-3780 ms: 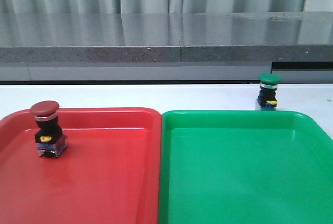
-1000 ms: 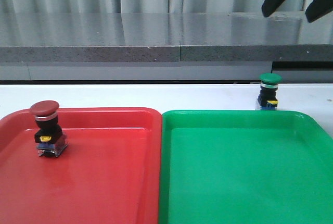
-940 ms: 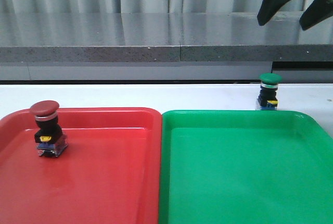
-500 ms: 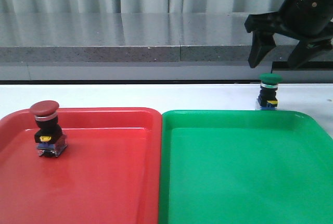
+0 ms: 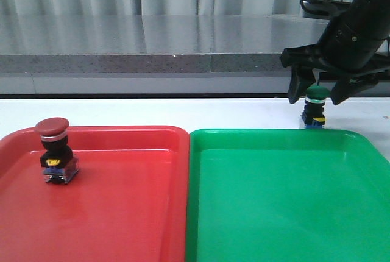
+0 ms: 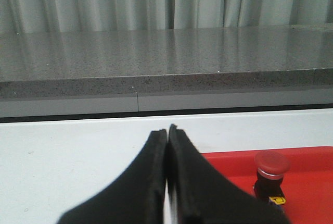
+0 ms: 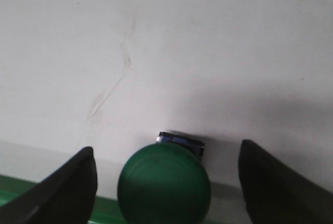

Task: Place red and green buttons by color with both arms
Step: 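Lower the right gripper over the green button and close on it, then lift the green button with the right gripper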

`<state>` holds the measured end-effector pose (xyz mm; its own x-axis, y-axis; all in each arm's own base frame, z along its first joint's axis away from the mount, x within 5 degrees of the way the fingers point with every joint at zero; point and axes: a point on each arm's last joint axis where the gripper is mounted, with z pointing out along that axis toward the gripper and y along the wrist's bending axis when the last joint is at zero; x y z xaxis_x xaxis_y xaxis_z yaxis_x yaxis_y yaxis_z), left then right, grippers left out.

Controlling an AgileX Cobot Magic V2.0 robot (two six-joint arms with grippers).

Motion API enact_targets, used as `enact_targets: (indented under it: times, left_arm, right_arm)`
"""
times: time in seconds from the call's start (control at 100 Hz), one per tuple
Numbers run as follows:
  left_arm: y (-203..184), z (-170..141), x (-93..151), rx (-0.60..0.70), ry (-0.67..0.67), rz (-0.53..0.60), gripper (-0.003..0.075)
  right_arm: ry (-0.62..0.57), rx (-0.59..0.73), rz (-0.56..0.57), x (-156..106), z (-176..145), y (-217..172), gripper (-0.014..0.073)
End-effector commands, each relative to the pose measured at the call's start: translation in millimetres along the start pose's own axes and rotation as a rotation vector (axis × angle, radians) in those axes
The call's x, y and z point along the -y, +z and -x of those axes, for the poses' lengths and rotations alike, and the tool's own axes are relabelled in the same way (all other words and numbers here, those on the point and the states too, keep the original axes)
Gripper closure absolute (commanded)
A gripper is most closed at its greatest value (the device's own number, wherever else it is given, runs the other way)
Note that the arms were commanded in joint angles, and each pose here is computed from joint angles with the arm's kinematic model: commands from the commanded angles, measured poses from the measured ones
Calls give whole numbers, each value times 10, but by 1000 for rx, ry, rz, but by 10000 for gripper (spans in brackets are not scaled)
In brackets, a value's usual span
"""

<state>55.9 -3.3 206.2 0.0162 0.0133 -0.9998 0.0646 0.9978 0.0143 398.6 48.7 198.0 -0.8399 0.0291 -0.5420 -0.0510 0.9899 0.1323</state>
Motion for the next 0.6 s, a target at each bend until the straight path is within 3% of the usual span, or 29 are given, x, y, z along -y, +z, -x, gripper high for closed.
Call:
enact_targets:
  times: [0.0, 0.16, 0.39, 0.59]
  left_arm:
    - [-8, -48, 7, 77, -8, -5, 739]
    - [-8, -48, 7, 77, -8, -5, 739]
    - [-8, -48, 7, 77, -8, -5, 739]
    - [-8, -48, 7, 77, -8, -5, 739]
  right_arm:
    - [-19, 133, 4, -29, 215, -250, 130]
    - [-19, 133, 4, -29, 215, -250, 335]
    - [-26, 163, 4, -40, 254, -356, 344]
    - [-45, 254, 8, -80, 346, -749, 344]
